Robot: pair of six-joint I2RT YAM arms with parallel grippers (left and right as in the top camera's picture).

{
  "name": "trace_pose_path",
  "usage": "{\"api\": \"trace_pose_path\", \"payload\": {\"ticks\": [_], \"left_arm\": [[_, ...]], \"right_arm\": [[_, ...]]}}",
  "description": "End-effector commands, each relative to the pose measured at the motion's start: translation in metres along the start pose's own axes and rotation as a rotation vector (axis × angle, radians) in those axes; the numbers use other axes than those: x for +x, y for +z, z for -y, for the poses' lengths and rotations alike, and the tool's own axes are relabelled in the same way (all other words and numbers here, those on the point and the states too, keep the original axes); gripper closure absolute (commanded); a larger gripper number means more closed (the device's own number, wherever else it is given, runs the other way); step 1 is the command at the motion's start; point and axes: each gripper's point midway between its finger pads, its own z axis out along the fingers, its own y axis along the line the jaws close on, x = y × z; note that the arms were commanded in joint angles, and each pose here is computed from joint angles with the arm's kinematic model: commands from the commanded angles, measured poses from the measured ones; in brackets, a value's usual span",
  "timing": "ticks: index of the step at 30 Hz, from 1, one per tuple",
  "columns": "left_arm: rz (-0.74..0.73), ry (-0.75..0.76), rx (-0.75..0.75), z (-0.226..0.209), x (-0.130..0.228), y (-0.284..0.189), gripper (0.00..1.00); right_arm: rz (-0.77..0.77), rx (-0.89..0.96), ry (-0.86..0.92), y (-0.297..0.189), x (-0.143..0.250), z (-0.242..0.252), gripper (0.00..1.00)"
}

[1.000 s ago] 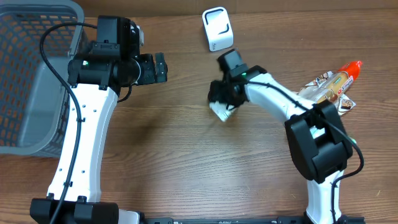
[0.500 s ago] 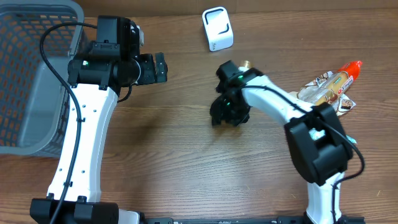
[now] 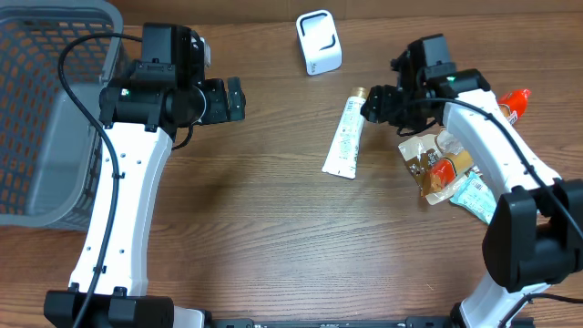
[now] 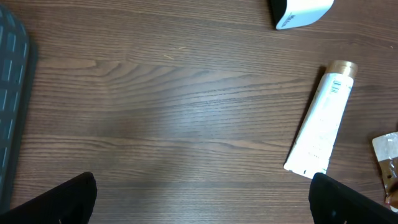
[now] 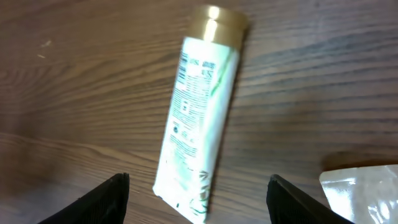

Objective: Scan the item barcode

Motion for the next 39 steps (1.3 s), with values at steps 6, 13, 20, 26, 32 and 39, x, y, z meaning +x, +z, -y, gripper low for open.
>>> {"api": "trace_pose_path", "payload": {"ticks": [6,13,20,26,32,39], "left_arm": [[0.030,0.020,0.005,0.002,-0.006,-0.009,0.00],[0.030,0.020,0.005,0.002,-0.006,-0.009,0.00],[0.030,0.020,0.005,0.002,-0.006,-0.009,0.00],[0.030,0.020,0.005,0.002,-0.006,-0.009,0.00],[0.030,0.020,0.005,0.002,-0.006,-0.009,0.00],[0.030,0.020,0.005,0.002,-0.006,-0.009,0.00]], "right_arm": [[-0.140,-0.069,0.001,0.061,0.030,0.008,0.28],[-0.141,-0.100,0.003,0.088,0.028,0.011,0.29],[-0.119,-0.084,-0.013,0.108,0.034,0.004,0.37],[-0.150,0.016,0.078,0.131,0.048,0.019,0.49],[-0.175,-0.021,0.085,0.135,0.052,0.015,0.81],[-0.234,-0.259,0.017,0.122,0.056,-0.016,0.96]]}}
